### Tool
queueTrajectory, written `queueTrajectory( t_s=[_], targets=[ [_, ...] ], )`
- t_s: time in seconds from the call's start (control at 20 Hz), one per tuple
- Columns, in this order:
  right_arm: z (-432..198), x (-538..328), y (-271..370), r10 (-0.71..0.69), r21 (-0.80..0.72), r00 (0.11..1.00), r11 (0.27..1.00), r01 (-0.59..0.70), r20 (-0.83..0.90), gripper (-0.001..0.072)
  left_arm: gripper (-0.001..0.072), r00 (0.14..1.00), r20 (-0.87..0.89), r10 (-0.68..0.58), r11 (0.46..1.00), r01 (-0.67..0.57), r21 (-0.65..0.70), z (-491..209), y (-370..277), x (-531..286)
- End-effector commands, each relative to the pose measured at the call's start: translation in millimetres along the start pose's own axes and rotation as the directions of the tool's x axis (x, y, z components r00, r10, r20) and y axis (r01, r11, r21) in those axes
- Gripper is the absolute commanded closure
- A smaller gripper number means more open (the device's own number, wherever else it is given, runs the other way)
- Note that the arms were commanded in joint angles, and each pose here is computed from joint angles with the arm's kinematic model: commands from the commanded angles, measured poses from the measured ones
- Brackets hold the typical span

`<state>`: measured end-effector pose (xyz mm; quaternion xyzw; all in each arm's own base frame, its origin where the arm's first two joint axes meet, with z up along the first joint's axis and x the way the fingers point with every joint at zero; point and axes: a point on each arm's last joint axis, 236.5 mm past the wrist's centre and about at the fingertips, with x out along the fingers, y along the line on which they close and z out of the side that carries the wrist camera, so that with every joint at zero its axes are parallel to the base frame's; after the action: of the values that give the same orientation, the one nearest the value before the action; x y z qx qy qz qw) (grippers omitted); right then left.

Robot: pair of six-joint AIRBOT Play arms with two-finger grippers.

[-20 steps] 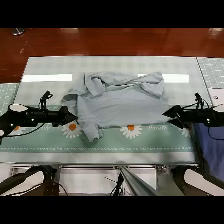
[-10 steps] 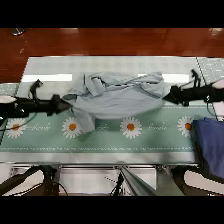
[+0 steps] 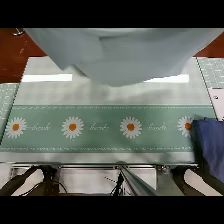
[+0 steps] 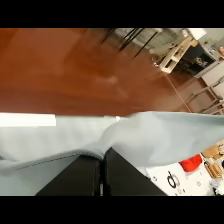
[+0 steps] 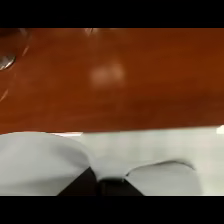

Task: Fold the shirts.

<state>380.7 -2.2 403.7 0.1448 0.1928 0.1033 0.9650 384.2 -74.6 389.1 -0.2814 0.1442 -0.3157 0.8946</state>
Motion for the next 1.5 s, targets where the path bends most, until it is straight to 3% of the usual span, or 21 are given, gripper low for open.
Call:
queueTrajectory(
  t_s=[0.0, 0.1, 0.2, 0.35, 0.5, 0.65, 0.8, 0.9, 1.0, 1.15, 1.3, 1.45],
  targets=[
    [21.9, -108.6, 41.1, -0.095, -0.128, 0.98, 0.985, 0.118, 0.173, 0.0683, 0.0686, 0.996, 0.092, -0.006, 0.987, -0.009, 0.162, 39.2, -80.2, -54.5],
    [12.5, -156.1, 64.7, -0.127, -0.179, 0.964, 0.969, 0.171, 0.235, 0.0683, 0.0686, 0.984, 0.172, 0.054, 0.955, -0.101, 0.28, 46.2, -113.3, -87.7],
    [-2.3, -199.5, 78.4, -0.18, -0.199, 0.941, 0.95, 0.242, 0.286, 0.0683, 0.0686, 0.935, 0.282, 0.213, 0.876, -0.311, 0.37, 46.0, -129.8, -120.9],
    [-28.7, -251.9, 73.8, -0.286, -0.142, 0.903, 0.928, 0.345, 0.321, 0.0683, 0.0686, 0.814, 0.418, 0.405, 0.729, -0.563, 0.39, 30.0, -147.5, -167.9],
    [-63.9, -267.0, 60.3, -0.33, -0.123, 0.913, 0.922, 0.366, 0.238, 0.0683, 0.0686, 0.711, 0.504, 0.49, 0.627, -0.69, 0.362, 9.7, -160.9, -229.9],
    [-99.8, -256.9, 25.2, -0.44, -0.093, 0.896, 0.891, 0.444, 0.062, 0.0683, 0.0686, 0.72, 0.425, 0.548, 0.63, -0.69, 0.356, -17.1, -142.7, -261.3],
    [-123.9, -212.4, 25.4, -0.363, -0.08, 0.928, 0.931, 0.357, -0.081, 0.0682, 0.0686, 0.611, 0.22, 0.76, 0.526, -0.778, 0.344, -49.0, -59.0, -264.9],
    [-138.9, -169.3, 33.5, -0.248, -0.058, 0.956, 0.968, 0.242, -0.159, 0.0683, 0.0686, 0.6, 0.074, 0.797, 0.541, -0.762, 0.356, -76.5, -13.7, -231.1],
    [-142.8, -120.1, 25.7, -0.177, -0.008, 0.971, 0.984, 0.178, -0.163, 0.0683, 0.0685, 0.636, -0.006, 0.772, 0.596, -0.72, 0.355, -94.1, 27.2, -180.1],
    [-155.4, -43.6, -15.8, -0.175, 0.041, 0.962, 0.981, 0.187, -0.209, 0.0683, 0.0686, 0.696, -0.084, 0.713, 0.684, -0.663, 0.304, -110.3, 86.7, -99.0],
    [-199.8, 37.3, -51.0, -0.134, 0.062, 0.903, 0.983, 0.174, -0.409, 0.0683, 0.0685, 0.684, -0.181, 0.707, 0.705, -0.66, 0.259, -125.4, 156.6, -33.4],
    [-217.8, 131.3, -83.8, -0.13, 0.066, 0.888, 0.982, 0.176, -0.441, 0.0683, 0.0685, 0.706, -0.246, 0.664, 0.747, -0.641, 0.177, -145.3, 212.4, 34.5]
  ],
)
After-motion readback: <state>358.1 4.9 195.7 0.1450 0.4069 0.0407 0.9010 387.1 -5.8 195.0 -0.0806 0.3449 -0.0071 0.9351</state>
